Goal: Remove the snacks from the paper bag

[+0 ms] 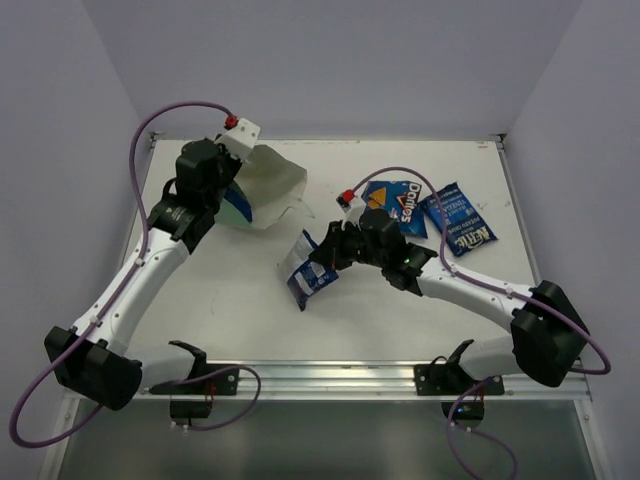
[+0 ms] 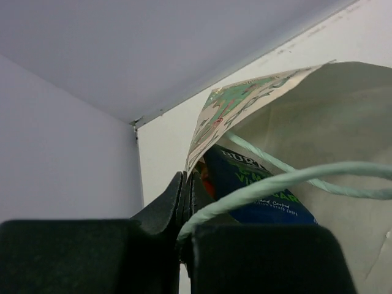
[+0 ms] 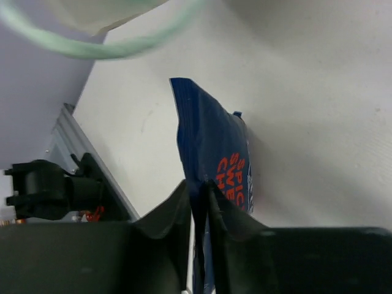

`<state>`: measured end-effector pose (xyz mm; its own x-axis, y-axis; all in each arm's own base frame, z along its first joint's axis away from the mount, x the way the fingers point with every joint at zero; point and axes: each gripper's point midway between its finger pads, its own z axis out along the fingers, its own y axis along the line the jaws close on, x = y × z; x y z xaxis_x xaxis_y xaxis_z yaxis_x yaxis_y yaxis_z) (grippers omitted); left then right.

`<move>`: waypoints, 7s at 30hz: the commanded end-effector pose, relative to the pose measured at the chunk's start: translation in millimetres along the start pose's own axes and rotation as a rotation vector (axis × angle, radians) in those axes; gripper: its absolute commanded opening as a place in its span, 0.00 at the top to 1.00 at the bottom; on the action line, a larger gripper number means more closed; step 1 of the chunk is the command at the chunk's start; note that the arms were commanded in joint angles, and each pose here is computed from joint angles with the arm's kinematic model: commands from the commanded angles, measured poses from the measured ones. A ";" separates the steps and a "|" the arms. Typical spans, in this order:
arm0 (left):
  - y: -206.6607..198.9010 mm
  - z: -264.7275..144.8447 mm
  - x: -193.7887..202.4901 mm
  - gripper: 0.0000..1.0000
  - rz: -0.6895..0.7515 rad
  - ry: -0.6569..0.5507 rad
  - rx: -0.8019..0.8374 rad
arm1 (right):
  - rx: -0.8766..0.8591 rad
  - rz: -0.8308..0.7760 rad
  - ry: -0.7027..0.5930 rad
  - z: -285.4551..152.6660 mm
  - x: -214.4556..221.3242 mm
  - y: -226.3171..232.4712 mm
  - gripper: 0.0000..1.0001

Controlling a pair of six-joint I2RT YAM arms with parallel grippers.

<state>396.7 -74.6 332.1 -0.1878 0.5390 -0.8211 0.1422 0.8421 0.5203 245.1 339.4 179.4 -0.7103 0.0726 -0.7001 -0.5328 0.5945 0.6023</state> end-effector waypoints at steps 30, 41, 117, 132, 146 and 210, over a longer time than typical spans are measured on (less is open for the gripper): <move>-79.4 -20.6 5.9 1.00 -0.282 -0.007 0.304 | 0.000 -0.110 -0.280 2.9 -152.9 105.1 0.28; -75.5 -23.7 -0.8 1.00 -0.419 0.028 0.271 | 0.165 -0.002 -0.144 80.0 -103.2 55.7 0.29; -81.3 -37.7 -16.9 1.00 -0.481 0.046 0.351 | 0.096 -0.299 -0.046 174.3 -61.2 9.0 0.98; -69.1 -32.4 20.5 1.00 -0.410 0.115 0.221 | 0.063 -0.417 -0.248 83.8 -138.0 65.6 1.00; -61.6 -13.1 39.6 1.00 -0.403 0.178 0.116 | 0.061 -0.344 -0.491 -61.5 -216.5 114.2 1.00; -51.8 -36.8 2.8 1.00 -0.476 0.123 0.214 | 0.308 -0.121 -0.072 133.1 -62.7 12.4 0.25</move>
<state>358.0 -110.0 292.9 -0.4339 0.1559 -0.8874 0.1939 0.9780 0.0770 332.8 444.9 188.4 -0.6233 0.0009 -0.7820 -0.4730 0.7959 0.3779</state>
